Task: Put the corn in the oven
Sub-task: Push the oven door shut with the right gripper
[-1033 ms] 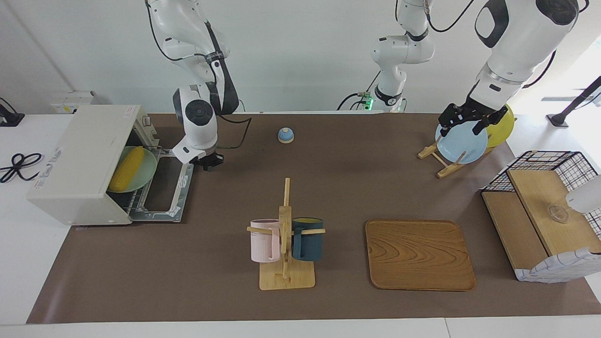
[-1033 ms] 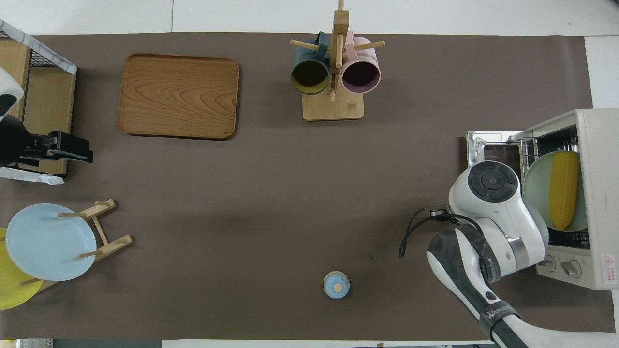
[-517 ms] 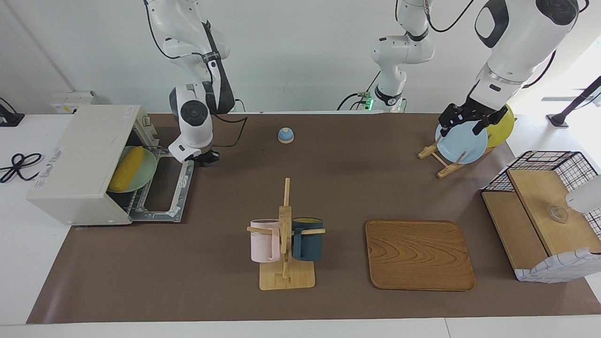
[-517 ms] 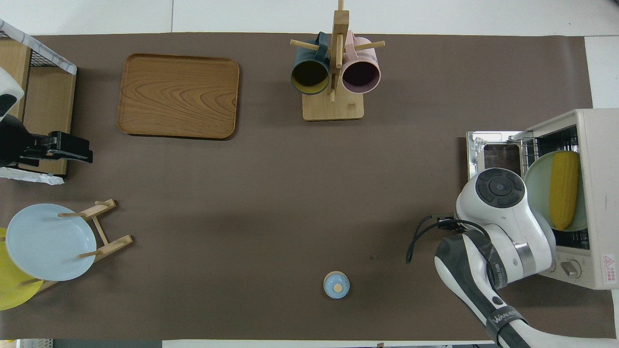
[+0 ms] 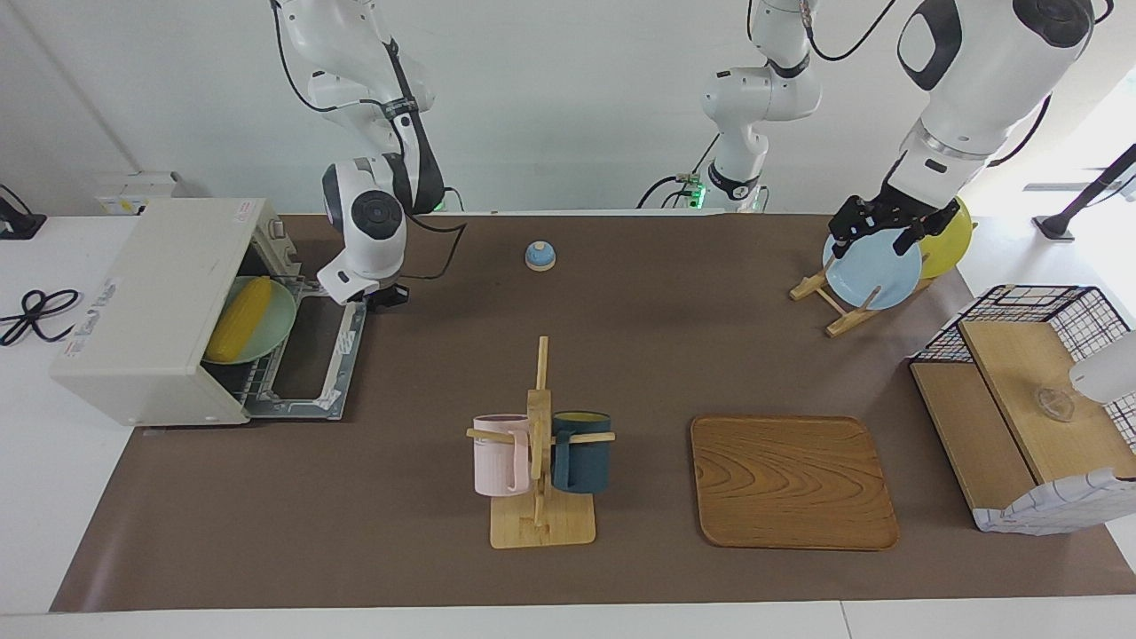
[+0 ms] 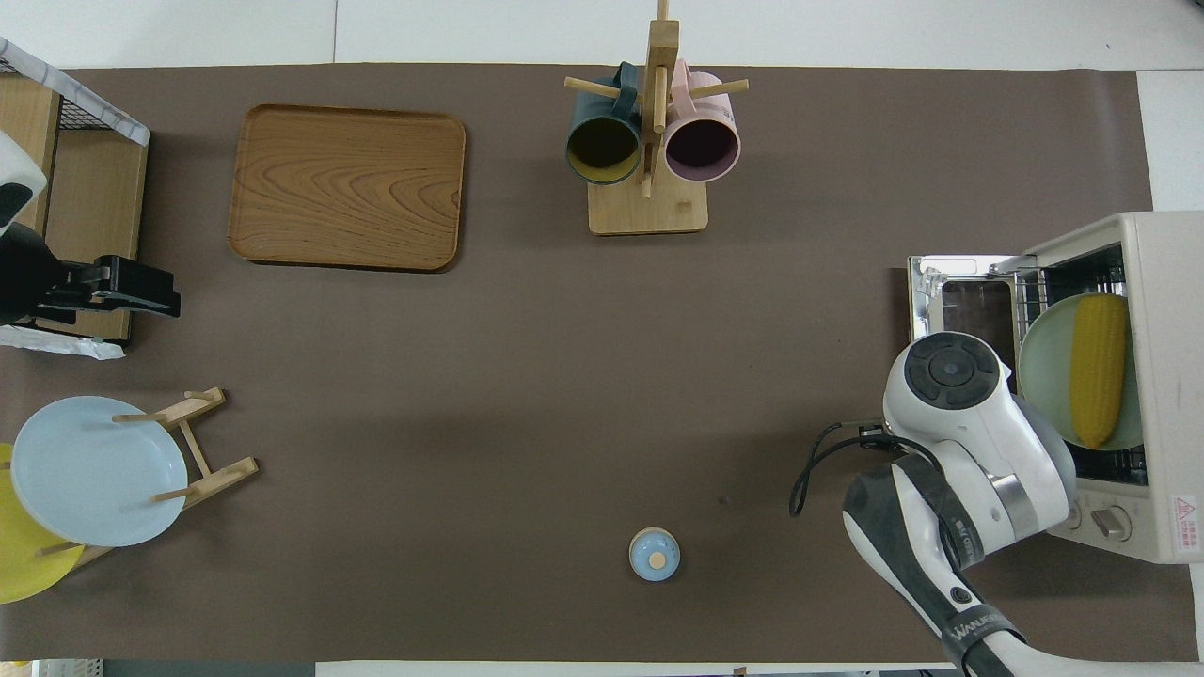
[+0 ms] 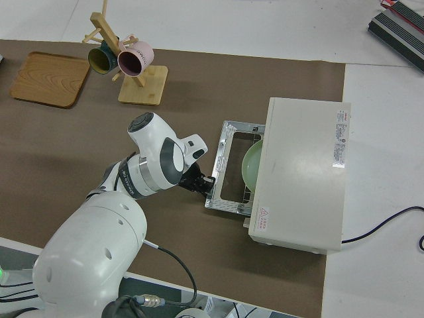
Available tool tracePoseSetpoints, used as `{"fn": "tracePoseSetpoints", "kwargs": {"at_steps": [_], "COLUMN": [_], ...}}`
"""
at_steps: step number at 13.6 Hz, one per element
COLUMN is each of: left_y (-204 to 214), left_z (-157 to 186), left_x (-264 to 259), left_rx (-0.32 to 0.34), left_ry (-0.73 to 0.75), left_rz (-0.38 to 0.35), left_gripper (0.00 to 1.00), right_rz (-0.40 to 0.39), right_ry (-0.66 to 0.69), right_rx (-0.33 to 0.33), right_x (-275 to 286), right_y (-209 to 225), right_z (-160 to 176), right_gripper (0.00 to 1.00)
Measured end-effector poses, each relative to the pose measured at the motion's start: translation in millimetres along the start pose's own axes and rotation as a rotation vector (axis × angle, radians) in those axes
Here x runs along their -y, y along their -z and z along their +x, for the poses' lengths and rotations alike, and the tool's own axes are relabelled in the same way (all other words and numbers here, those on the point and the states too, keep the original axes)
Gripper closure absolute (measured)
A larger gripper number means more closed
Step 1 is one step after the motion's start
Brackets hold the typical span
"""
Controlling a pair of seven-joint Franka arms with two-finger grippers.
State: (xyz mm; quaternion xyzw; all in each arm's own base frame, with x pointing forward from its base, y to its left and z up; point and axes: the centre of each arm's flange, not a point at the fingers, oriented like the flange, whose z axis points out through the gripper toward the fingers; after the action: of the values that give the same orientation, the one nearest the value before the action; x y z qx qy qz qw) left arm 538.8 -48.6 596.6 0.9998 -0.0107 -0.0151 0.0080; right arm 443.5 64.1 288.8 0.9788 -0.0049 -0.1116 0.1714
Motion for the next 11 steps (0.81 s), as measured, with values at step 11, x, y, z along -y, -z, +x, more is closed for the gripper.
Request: {"fn": "tracePoseSetpoints", "kwargs": {"at_steps": [11], "left_y": [0.0], "left_z": [0.0], "left_x": [0.0], "left_rx": [0.0], "left_ry": [0.0], "left_rz": [0.0], "left_gripper": [0.0], "right_rz": [-0.149], "right_ry": [0.082], "right_rx": [0.096], "right_x": [-78.3], "right_y": [101.4], "right_z": [11.0], "right_gripper": [0.99]}}
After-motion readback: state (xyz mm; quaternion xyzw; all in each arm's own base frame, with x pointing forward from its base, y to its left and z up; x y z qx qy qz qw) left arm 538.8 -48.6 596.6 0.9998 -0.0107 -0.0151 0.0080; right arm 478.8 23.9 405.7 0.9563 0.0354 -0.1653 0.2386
